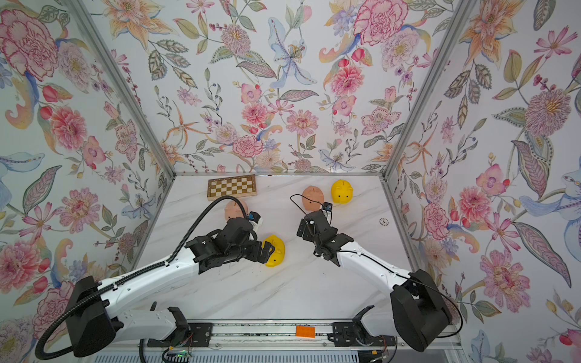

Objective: Open piggy banks
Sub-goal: Adjust the piggy bank at the center of the board.

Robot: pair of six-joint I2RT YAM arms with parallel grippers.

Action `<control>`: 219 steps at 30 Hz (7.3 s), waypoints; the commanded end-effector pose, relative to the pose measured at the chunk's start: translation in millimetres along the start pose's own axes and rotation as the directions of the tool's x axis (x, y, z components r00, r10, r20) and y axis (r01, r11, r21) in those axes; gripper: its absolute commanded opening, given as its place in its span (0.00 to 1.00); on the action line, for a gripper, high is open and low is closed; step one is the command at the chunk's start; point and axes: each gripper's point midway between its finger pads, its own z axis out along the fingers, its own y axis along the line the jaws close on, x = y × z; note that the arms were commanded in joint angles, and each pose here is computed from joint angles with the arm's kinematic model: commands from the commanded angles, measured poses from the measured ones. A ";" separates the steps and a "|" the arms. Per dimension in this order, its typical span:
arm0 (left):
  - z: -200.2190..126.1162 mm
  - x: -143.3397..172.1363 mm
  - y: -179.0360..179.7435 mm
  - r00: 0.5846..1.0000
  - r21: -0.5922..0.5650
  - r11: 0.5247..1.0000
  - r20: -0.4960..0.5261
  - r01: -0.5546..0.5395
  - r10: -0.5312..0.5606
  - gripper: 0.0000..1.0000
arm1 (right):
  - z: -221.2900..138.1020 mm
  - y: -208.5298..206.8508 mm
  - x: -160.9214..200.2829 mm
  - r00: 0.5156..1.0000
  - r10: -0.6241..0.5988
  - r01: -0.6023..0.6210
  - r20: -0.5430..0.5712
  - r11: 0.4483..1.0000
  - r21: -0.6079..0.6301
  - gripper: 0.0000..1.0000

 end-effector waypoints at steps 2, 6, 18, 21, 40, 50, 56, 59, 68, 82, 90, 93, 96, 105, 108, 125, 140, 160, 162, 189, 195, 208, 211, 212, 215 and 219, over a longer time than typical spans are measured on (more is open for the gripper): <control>8.6 6.5 14.5 0.995 -0.218 0.976 -0.101 -0.017 -0.006 0.99 | -3.7 -25.6 16.5 0.999 -0.008 0.009 -0.044 1.000 0.014 0.99; 20.5 6.1 5.1 0.985 -0.314 0.944 -0.166 -0.105 0.055 0.99 | -6.4 -41.6 18.8 0.999 0.035 -0.035 -0.027 0.999 0.012 0.99; 31.6 10.4 10.5 0.958 -0.473 0.853 -0.266 -0.222 0.102 0.99 | -13.6 -52.1 17.5 0.996 0.086 -0.086 0.009 0.995 -0.042 0.99; 31.8 13.8 13.7 0.956 -0.471 0.854 -0.277 -0.220 0.094 0.99 | -13.0 -50.2 17.7 0.996 0.092 -0.092 0.010 0.994 -0.059 0.99; 43.7 13.4 19.5 0.969 -0.290 0.952 -0.244 -0.099 0.026 0.99 | -14.2 -36.3 15.4 0.994 0.107 -0.105 0.009 0.985 -0.135 0.99; 52.5 13.7 34.9 0.965 -0.303 0.950 -0.262 -0.067 -0.015 0.94 | -14.4 -17.9 11.0 0.999 0.055 -0.054 -0.004 0.978 -0.203 0.99; 57.3 17.1 34.5 0.960 -0.290 0.954 -0.279 -0.073 -0.011 0.93 | -11.5 -5.2 8.7 0.999 0.038 -0.039 -0.011 0.969 -0.243 0.99; 60.1 20.6 33.5 0.955 -0.281 0.956 -0.296 -0.081 -0.006 0.93 | -10.5 1.2 8.3 1.000 0.025 -0.028 -0.015 0.965 -0.261 0.99; 62.0 23.8 33.0 0.948 -0.273 0.958 -0.318 -0.091 -0.001 0.86 | -9.2 8.0 9.0 1.000 0.007 -0.012 -0.020 0.960 -0.278 0.99; 39.6 -3.0 -16.9 0.978 0.101 0.992 -0.201 0.078 -0.056 0.77 | -29.6 32.1 2.0 0.998 -0.057 0.061 0.023 0.901 -0.429 0.99; 36.6 -11.7 -22.5 0.970 0.340 0.911 -0.148 0.233 -0.193 0.77 | -55.1 48.1 -7.0 0.996 -0.063 0.089 0.066 0.819 -0.566 0.99; 37.2 -10.6 -18.9 0.961 0.392 0.877 -0.138 0.277 -0.241 0.76 | -57.9 52.9 -5.5 0.996 -0.072 0.094 0.061 0.799 -0.594 0.99; 40.9 -6.3 -9.4 0.949 0.405 0.858 -0.143 0.315 -0.281 0.77 | -57.9 56.6 -3.7 0.996 -0.071 0.090 0.054 0.784 -0.614 0.99; 49.6 11.7 11.8 0.936 0.360 0.864 -0.151 0.353 -0.319 0.90 | -51.2 66.0 4.3 0.997 -0.076 0.068 0.016 0.755 -0.652 0.99; 51.6 13.1 13.9 0.936 0.351 0.868 -0.151 0.352 -0.318 0.96 | -50.4 65.9 4.6 0.997 -0.070 0.061 0.012 0.755 -0.652 0.99; 65.4 28.2 37.5 0.927 0.292 0.882 -0.179 0.369 -0.328 0.99 | -41.7 65.8 16.0 0.995 -0.089 0.045 -0.035 0.759 -0.650 0.99; 63.2 27.8 57.2 0.942 0.209 0.922 -0.155 0.326 -0.298 0.99 | -19.0 66.7 55.3 0.976 -0.161 0.038 -0.144 0.786 -0.617 0.99; 49.9 14.0 64.5 0.964 0.143 0.958 -0.132 0.248 -0.230 0.99 | 13.4 74.7 130.6 0.910 -0.313 0.134 -0.274 0.844 -0.520 0.99; 49.8 16.4 64.5 0.963 0.143 0.958 -0.139 0.250 -0.230 0.99 | 14.2 78.6 131.9 0.909 -0.315 0.133 -0.272 0.839 -0.527 0.99; 38.4 -9.6 56.8 0.996 0.165 0.984 -0.070 0.074 -0.063 0.99 | 25.3 85.7 140.0 0.900 -0.339 0.154 -0.275 0.836 -0.527 0.99; 47.2 -3.7 56.9 0.993 0.151 0.986 -0.104 0.071 -0.055 0.99 | 27.7 86.3 138.7 0.902 -0.333 0.151 -0.273 0.838 -0.525 0.99; 72.7 18.9 64.0 0.982 0.074 0.997 -0.190 0.035 -0.020 0.99 | 28.7 88.7 135.4 0.904 -0.334 0.152 -0.267 0.834 -0.530 0.99; 77.1 22.2 64.0 0.979 0.081 0.996 -0.202 0.035 -0.018 0.99 | 26.8 88.4 133.1 0.908 -0.326 0.140 -0.264 0.828 -0.543 0.99; 78.2 23.3 64.5 0.978 0.081 0.996 -0.206 0.035 -0.018 0.99 | 25.4 88.5 131.9 0.910 -0.322 0.132 -0.263 0.823 -0.552 0.99; 80.0 24.1 62.6 0.978 0.101 0.994 -0.207 0.038 -0.017 0.98 | 20.8 84.0 127.3 0.918 -0.302 0.100 -0.257 0.804 -0.586 0.97; 81.8 26.0 64.8 0.976 0.127 0.990 -0.214 0.065 -0.036 0.96 | 11.6 70.0 115.5 0.939 -0.264 0.074 -0.220 0.781 -0.620 0.94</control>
